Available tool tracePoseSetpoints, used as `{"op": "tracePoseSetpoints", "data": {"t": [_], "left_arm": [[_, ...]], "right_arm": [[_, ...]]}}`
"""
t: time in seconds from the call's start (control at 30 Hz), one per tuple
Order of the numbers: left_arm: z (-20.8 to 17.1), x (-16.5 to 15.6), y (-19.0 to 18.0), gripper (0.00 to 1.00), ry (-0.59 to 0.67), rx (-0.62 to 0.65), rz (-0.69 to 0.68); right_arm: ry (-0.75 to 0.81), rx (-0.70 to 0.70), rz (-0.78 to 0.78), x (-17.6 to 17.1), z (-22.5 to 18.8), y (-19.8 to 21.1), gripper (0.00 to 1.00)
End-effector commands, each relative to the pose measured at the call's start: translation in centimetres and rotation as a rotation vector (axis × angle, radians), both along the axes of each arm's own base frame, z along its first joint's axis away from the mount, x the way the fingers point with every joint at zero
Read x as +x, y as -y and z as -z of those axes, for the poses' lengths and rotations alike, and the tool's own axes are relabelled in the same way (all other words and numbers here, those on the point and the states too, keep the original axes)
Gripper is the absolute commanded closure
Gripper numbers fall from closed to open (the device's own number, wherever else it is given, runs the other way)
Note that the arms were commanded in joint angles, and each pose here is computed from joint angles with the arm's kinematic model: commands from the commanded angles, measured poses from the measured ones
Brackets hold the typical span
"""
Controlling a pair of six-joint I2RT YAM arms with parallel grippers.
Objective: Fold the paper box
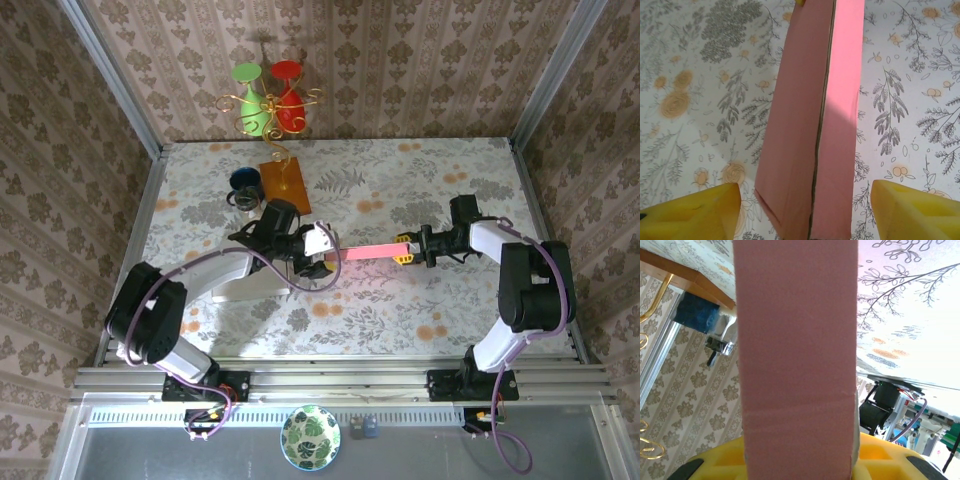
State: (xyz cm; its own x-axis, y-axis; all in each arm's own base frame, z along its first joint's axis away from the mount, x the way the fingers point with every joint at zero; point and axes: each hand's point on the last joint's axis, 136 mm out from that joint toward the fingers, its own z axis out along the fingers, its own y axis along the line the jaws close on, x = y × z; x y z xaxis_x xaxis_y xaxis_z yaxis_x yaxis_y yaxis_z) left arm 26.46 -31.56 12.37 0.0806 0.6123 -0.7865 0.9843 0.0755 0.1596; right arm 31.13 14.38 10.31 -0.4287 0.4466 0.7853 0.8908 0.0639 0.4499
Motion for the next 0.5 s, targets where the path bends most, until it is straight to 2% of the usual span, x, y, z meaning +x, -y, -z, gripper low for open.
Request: {"op": "tracePoseSetpoints", "data": {"t": [0.0,0.2,0.47], "left_arm": [[0.0,-0.2,0.6,0.31,-0.012,-0.014,0.036],[0.1,0.7,1.2,0.36,-0.029,-0.035,0.007],[0.1,0.6,1.8,0.45,-0.066,-0.049,0.024]], "right_arm": [[-0.063,0.036,0.004,-0.4,0.7,-0.4,0.76],[-0.077,0.031,0.004,-0.2,1.2,-0.3,0.76],[-0.087,0.016,0.009,0.1,2.0,-0.2,0.65]]}}
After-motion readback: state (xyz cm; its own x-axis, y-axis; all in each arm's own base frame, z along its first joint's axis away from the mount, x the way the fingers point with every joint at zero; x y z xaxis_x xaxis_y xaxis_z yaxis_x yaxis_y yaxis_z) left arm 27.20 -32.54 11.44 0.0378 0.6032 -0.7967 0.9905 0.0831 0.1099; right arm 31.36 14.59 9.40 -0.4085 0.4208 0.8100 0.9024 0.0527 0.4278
